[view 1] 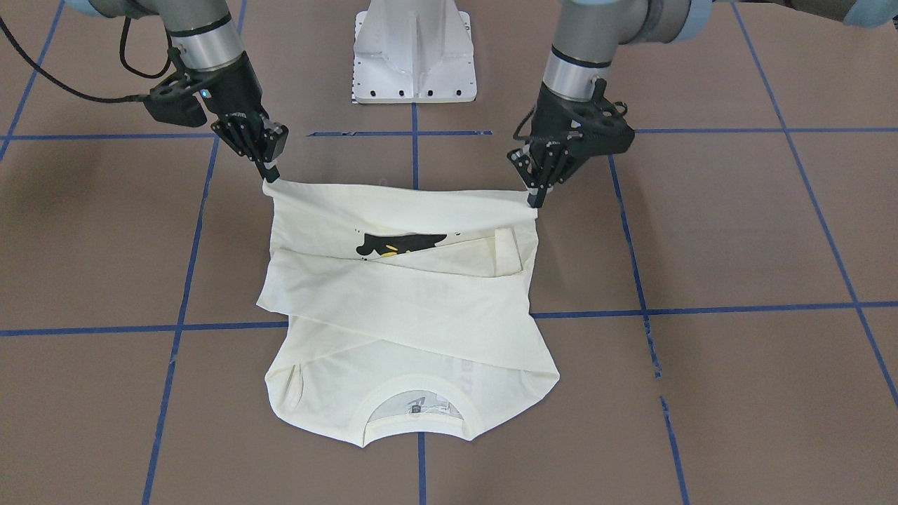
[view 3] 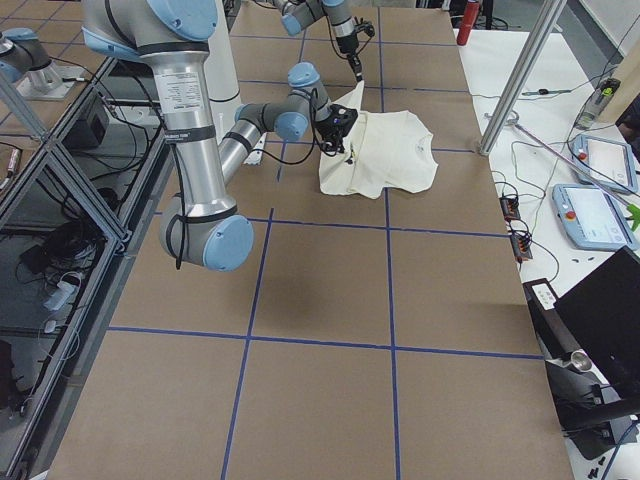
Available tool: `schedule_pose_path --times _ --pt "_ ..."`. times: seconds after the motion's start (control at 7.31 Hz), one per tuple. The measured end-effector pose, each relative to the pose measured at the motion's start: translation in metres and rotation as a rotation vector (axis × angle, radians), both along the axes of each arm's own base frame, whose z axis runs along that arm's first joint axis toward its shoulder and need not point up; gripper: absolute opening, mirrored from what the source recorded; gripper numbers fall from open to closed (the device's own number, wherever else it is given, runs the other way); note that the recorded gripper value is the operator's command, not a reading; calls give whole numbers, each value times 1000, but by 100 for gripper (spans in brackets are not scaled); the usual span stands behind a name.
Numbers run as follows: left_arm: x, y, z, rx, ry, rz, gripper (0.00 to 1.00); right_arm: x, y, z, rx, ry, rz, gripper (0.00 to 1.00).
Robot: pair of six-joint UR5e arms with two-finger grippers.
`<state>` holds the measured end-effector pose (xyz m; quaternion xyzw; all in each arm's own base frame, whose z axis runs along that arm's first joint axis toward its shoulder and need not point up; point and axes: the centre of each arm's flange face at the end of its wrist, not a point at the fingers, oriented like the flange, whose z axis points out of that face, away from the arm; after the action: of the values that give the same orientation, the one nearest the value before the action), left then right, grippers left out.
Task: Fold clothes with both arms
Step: 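Lift the hem with both grippers and fold it up toward the collar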
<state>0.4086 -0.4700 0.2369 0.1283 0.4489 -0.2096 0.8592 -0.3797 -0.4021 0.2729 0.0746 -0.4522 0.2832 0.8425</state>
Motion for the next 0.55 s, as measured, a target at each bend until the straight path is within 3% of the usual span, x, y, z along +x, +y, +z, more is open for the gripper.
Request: schedule_pose_path --times 0.27,0.55 --pt "9 -87 41 40 -27 -46 0 -24 -83 21 20 112 1 0" --pt "27 -133 63 50 -31 -68 0 -52 -135 35 3 188 -3 0"
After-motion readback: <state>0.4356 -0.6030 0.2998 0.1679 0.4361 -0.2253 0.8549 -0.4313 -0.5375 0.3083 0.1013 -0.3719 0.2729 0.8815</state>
